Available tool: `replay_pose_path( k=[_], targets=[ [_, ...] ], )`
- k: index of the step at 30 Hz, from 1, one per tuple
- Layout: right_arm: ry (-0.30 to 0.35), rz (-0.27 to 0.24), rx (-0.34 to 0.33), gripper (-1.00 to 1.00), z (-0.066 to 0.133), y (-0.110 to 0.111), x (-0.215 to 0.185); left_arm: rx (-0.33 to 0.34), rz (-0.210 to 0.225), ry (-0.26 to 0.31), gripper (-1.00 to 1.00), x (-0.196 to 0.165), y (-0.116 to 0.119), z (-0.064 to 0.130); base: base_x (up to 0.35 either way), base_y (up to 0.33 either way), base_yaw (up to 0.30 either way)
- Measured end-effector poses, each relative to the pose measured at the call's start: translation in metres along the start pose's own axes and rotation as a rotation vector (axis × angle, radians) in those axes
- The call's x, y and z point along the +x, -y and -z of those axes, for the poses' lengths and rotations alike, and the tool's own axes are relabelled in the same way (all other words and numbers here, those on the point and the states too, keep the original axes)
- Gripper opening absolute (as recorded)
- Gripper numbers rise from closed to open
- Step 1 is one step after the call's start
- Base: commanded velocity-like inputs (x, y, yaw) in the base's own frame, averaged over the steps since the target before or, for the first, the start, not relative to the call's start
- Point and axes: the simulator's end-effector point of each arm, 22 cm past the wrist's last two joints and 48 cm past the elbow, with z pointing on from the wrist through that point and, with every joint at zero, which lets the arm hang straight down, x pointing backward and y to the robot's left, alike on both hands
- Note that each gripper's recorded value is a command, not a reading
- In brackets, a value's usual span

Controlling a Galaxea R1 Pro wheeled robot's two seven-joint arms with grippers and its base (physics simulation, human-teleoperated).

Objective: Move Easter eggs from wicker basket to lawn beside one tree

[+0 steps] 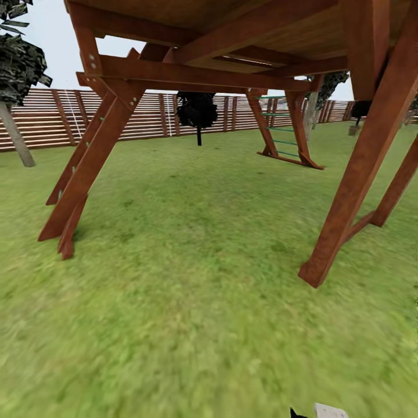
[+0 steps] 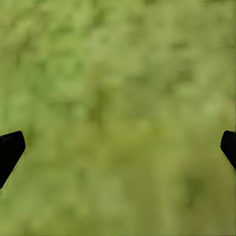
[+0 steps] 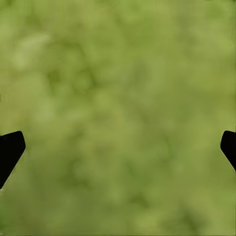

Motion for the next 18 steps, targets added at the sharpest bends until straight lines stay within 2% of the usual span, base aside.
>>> replay_pose_path(
  k=[6,18],
  targets=[
    [0.000,0.000,0.000,1.00,0.0000,-0.0002,0.0000,0.000,0.000,0.000,1.00,0.0001,0.0000,0.0000,0.269,0.214,-0.192],
    [0.000,0.000,-0.001,1.00,0.0000,-0.0006,0.0000,0.009,0.005,-0.001,1.00,0.0001,0.0075,0.0010,0.268,0.215,-0.009]
  ],
)
